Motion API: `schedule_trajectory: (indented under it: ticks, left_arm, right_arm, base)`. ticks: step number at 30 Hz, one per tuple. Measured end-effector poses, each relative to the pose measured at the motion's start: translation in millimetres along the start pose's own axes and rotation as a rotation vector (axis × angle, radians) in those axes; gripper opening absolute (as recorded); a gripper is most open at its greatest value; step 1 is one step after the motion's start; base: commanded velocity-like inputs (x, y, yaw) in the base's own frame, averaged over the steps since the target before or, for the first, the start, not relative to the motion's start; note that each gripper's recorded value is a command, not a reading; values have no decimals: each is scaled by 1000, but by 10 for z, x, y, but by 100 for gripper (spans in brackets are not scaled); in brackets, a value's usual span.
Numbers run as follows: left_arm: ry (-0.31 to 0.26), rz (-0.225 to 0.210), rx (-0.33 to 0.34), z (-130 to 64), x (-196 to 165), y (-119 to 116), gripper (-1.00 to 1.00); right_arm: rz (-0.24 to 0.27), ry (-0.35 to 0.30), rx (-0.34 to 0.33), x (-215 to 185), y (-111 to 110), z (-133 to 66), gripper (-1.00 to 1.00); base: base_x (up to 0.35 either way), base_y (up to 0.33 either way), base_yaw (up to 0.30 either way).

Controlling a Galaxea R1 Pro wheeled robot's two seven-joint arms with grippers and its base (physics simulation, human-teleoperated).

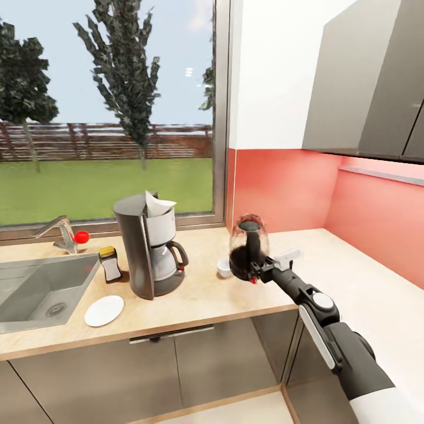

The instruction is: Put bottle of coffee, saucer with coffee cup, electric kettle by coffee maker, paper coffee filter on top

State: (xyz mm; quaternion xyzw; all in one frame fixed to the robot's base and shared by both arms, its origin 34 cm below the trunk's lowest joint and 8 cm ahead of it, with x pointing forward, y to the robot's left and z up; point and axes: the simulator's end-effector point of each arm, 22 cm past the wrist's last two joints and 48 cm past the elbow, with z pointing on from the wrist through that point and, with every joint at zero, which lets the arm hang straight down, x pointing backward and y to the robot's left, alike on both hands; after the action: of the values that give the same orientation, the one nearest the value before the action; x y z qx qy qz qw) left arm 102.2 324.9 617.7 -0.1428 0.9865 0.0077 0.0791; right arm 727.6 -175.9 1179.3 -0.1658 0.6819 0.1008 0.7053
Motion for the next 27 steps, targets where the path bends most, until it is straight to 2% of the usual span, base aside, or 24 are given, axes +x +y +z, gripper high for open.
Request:
schedule_trajectory:
  ticks: [2, 16, 23, 27]
  left_arm:
    - [7, -2, -2, -3, 24, 9, 100]
    - [20, -2, -5, -11, 75, 23, 100]
    - [23, -2, -5, -12, 84, 24, 100]
    - [25, -2, -5, -10, 86, 16, 100]
  right_arm:
    - [15, -13, -9, -48, 90, 25, -100]
    - [13, -18, -6, -72, 98, 24, -100]
    - [13, -16, -5, -62, 93, 27, -100]
    - [11, -16, -2, -56, 84, 36, -100]
  base:
    - [35, 0, 0]
    - [299, 58, 0]
    - [126, 8, 0]
    - [165, 0, 204]
